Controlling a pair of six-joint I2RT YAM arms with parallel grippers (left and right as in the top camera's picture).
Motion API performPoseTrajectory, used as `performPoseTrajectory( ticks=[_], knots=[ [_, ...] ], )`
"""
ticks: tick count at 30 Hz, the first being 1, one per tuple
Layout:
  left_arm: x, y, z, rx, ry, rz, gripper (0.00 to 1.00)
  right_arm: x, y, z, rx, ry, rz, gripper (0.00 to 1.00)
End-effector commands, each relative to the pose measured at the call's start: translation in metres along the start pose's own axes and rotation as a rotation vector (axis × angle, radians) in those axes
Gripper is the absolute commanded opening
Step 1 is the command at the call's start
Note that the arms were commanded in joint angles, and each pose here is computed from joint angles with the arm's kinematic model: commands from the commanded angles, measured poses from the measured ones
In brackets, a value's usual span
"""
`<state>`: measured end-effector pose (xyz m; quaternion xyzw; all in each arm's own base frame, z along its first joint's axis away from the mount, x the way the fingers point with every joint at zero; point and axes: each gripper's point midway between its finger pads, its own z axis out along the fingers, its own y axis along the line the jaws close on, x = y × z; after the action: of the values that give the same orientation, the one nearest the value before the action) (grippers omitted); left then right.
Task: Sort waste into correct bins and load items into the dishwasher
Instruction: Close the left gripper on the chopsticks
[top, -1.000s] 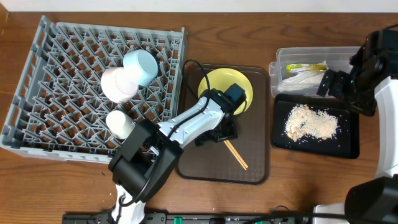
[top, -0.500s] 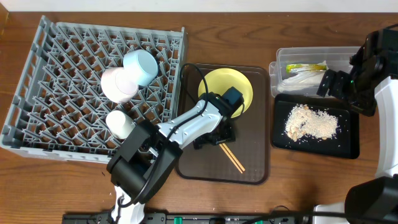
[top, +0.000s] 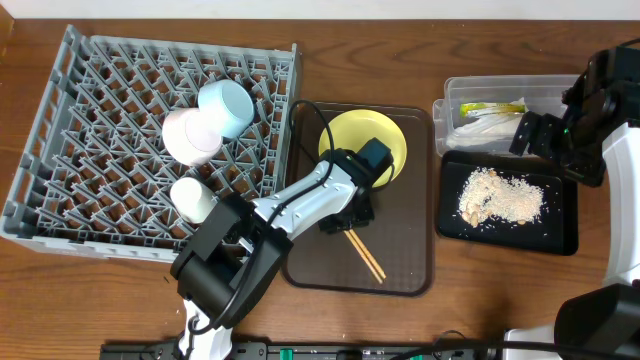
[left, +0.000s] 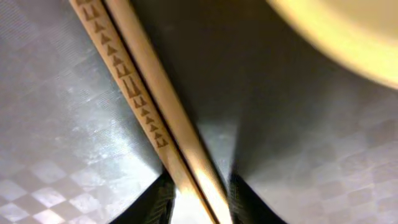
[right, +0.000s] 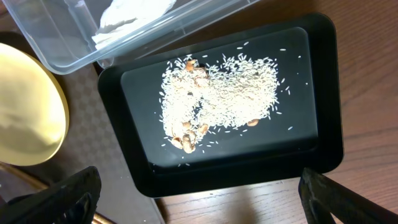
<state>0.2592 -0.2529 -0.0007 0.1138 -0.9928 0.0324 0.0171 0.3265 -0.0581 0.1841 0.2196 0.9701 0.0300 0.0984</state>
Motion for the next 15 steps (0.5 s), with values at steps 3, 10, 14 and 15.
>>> performPoseTrajectory(
  ticks=[3,10,14,15],
  knots=[
    [-0.003,-0.001,0.012,0.009,-0.012,-0.001,0.3,-0.001,0.003,-0.008,-0.011,-0.023,0.003,0.99],
    [-0.02,-0.002,0.011,0.007,-0.091,-0.001,0.29,-0.001,0.003,-0.008,-0.011,-0.023,0.003,0.99],
    [-0.028,0.003,0.01,-0.019,-0.129,0.002,0.29,-0.001,0.003,-0.008,-0.011,-0.023,0.002,0.99],
    [-0.027,0.004,0.01,-0.02,-0.123,0.001,0.3,-0.001,0.003,-0.008,-0.011,-0.023,0.002,0.99]
  ],
)
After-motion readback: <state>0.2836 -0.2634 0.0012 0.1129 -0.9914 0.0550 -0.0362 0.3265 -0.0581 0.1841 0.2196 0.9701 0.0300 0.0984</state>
